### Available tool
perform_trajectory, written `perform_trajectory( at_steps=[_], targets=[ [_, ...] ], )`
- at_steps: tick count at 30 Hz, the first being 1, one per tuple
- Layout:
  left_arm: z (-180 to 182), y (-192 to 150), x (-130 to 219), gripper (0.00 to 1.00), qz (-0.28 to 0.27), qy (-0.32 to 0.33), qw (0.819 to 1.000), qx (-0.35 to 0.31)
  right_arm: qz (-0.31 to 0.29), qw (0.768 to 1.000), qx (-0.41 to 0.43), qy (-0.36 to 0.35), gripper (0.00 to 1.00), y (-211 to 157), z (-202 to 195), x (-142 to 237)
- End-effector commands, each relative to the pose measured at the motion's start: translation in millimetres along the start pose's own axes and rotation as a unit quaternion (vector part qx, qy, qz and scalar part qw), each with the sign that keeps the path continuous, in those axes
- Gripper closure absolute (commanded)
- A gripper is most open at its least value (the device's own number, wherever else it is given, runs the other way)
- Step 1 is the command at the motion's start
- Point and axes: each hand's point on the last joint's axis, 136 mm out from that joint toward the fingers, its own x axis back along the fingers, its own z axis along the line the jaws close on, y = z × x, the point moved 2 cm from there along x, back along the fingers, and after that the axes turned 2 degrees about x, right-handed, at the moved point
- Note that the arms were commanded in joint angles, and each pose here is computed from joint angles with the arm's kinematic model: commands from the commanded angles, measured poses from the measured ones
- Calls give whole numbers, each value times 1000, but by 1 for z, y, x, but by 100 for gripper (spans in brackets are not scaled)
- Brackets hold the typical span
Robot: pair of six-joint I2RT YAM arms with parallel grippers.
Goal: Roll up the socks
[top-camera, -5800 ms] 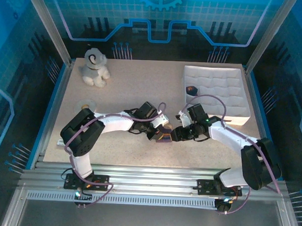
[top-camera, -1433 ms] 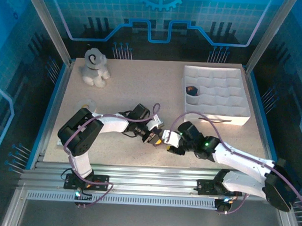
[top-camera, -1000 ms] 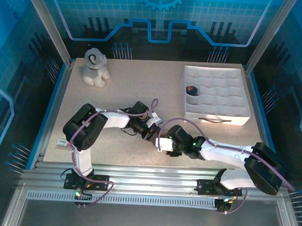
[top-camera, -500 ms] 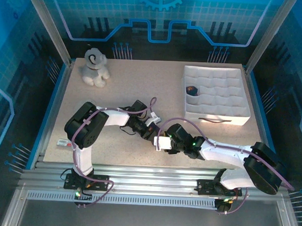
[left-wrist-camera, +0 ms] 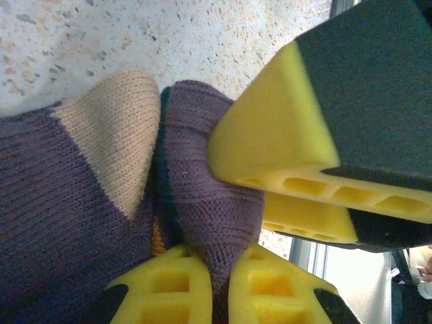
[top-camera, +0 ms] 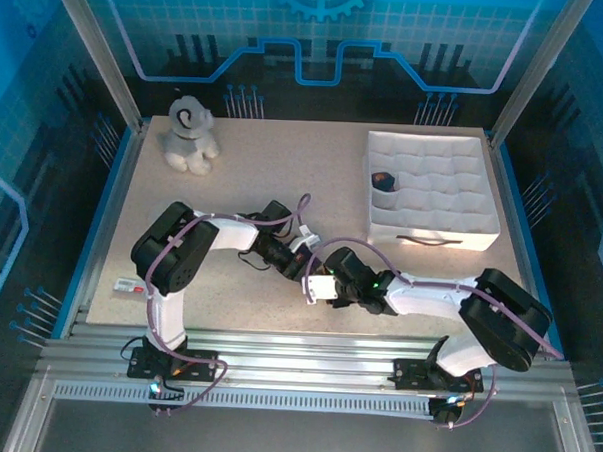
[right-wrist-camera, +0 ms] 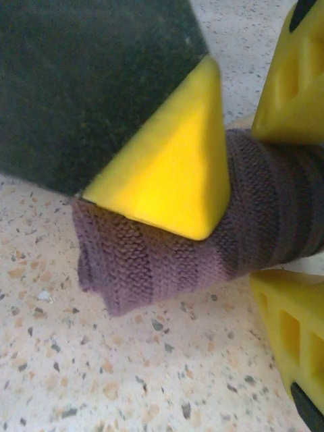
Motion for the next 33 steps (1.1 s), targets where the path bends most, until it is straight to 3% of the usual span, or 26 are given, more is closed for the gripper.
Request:
perform_trajectory(
  at_steps=[1, 3, 7, 13, 23, 26, 30, 33],
  targets=[
    [10, -24, -4, 100, 35, 4, 998, 55, 28, 999, 23, 25, 55, -8, 14, -10],
    [10, -23, -3, 100, 33, 4, 998, 56, 45, 998, 31, 25, 65, -11, 16, -14],
    [12, -21, 2, 99, 27, 19, 998, 51, 71, 996, 44, 44, 100, -13, 21, -13],
    [10, -3, 21, 76, -21, 68, 997, 35, 91, 990, 50, 97, 100, -14, 42, -1],
    [11, 18, 76, 64, -125, 134, 982, 50, 113, 976, 18, 187, 100, -11, 67, 3],
    [24, 15, 84, 65, -131, 161, 975, 82, 105, 971, 6, 216, 100, -5, 72, 6],
    [50, 5, 81, 76, -123, 179, 966, 141, 106, 958, -5, 268, 100, 1, 81, 13],
    [65, 2, 73, 79, -121, 180, 962, 167, 107, 951, -6, 288, 100, 4, 85, 17]
  ],
)
